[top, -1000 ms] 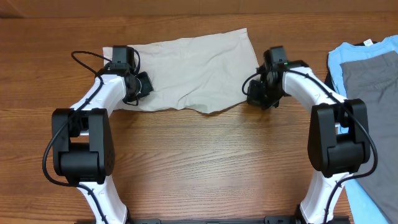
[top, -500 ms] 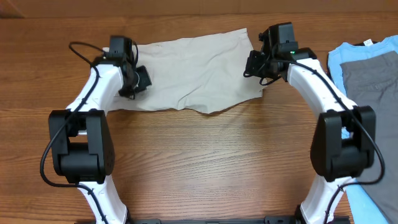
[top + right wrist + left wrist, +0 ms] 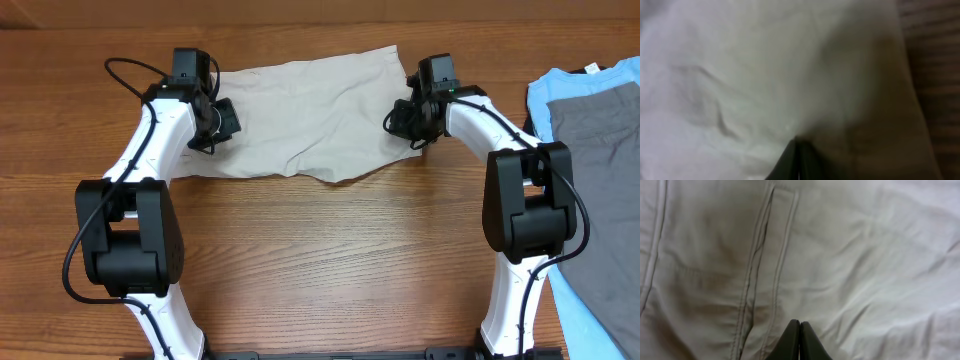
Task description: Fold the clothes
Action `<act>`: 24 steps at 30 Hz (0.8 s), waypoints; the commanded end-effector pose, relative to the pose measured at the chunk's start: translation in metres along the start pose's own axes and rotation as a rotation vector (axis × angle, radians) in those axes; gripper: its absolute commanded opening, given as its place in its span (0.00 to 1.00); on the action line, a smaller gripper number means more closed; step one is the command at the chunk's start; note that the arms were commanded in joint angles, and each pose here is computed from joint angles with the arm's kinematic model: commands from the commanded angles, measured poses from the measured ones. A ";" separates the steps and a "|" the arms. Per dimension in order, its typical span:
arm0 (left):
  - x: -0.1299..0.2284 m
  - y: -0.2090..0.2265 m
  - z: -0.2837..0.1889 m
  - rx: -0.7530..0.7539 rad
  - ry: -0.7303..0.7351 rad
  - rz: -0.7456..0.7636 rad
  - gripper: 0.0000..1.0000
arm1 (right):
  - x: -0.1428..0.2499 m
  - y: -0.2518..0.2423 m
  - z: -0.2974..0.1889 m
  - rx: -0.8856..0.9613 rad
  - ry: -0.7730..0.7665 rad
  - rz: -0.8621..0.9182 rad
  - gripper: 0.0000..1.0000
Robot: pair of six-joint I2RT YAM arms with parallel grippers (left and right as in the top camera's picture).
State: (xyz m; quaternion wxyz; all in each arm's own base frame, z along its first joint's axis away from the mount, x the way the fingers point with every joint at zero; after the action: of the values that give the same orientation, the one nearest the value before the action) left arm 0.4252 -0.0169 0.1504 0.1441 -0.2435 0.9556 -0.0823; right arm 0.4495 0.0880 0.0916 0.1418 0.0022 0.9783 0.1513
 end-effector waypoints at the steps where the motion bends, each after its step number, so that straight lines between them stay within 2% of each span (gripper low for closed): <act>1: 0.007 0.006 0.005 -0.045 0.042 0.020 0.04 | 0.032 -0.027 0.019 0.177 0.174 0.082 0.04; 9: 0.021 0.002 -0.004 -0.055 0.106 0.050 0.04 | 0.070 -0.053 -0.003 0.513 0.393 0.253 0.04; 14: 0.036 -0.018 -0.023 -0.040 0.107 0.115 0.04 | 0.080 -0.053 -0.014 0.537 0.475 0.260 0.04; 18: 0.049 -0.042 -0.052 0.006 0.042 0.186 0.04 | 0.074 -0.045 -0.031 0.497 0.443 0.217 0.04; 24: 0.072 -0.070 -0.115 0.089 -0.092 0.281 0.04 | 0.060 -0.023 -0.101 0.439 0.279 0.202 0.04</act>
State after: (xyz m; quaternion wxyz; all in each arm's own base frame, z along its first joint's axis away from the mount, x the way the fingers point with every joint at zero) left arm 0.3747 -0.0977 0.2215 0.1594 -0.1293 0.9746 -0.0897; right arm 0.3687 0.0486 0.1100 -0.0820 0.1037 0.9898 -0.0533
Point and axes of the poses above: each gripper's point midway between its finger pads, its own z axis out along the fingers, its own y axis along the line the jaws close on, x = y × z, the point moved 10 cm from there along -z, back along the fingers, and after that the axes turned 9 degrees about -z, right-handed, at the moved point
